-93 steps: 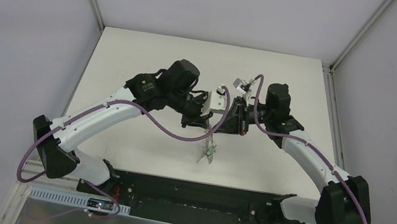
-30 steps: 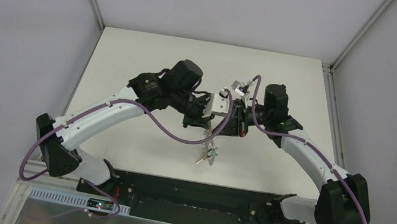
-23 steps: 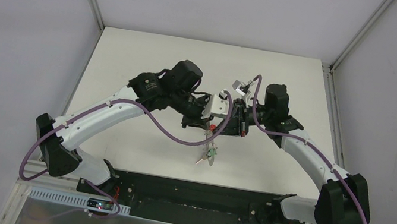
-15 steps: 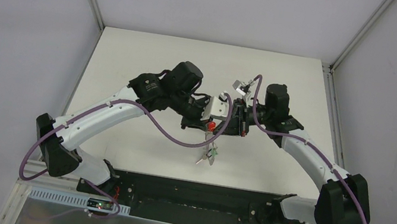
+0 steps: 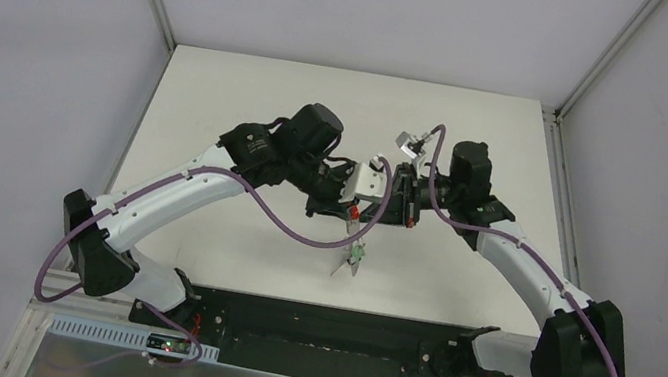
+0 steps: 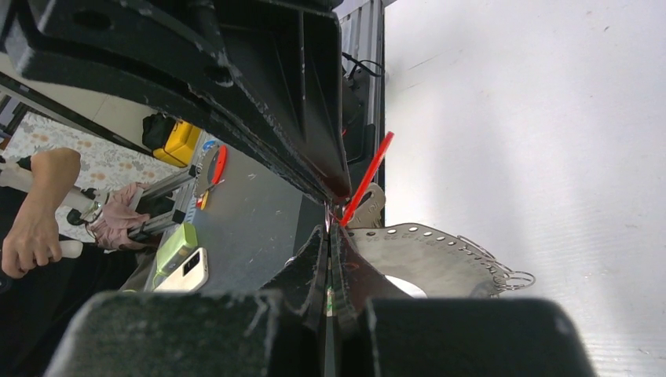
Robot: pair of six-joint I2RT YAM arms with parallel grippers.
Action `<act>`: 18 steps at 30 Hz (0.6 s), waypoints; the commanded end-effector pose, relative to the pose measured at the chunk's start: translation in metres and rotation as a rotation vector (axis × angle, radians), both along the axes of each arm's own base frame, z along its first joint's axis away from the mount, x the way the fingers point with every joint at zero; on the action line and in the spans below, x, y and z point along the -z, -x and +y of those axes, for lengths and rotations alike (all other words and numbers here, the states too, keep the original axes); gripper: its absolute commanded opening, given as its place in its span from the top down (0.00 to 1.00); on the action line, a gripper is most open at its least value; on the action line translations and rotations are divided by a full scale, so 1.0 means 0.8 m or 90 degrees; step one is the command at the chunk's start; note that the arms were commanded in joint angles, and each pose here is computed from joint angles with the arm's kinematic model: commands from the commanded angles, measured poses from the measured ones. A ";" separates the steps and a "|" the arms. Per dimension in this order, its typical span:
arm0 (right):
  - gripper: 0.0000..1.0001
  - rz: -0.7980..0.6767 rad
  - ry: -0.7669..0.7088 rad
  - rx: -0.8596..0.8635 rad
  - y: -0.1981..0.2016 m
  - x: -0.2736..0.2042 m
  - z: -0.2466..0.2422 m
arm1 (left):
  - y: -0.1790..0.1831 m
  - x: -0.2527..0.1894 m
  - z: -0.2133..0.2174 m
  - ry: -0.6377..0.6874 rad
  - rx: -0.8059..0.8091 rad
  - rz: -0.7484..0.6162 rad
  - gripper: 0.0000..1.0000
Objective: Put the keys on the keyring
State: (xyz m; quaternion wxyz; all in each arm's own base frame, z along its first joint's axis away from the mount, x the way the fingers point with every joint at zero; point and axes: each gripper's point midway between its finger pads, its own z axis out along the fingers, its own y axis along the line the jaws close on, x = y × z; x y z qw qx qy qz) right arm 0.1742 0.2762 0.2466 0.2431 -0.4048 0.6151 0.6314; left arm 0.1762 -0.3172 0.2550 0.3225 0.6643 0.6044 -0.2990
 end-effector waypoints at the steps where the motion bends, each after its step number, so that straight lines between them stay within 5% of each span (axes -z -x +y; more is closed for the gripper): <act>1: 1.00 -0.060 -0.025 0.054 -0.021 -0.029 0.000 | 0.015 -0.005 -0.005 0.000 0.034 0.009 1.00; 18: 1.00 -0.086 -0.003 0.111 -0.042 -0.020 -0.008 | -0.017 -0.024 0.002 -0.011 -0.086 -0.021 1.00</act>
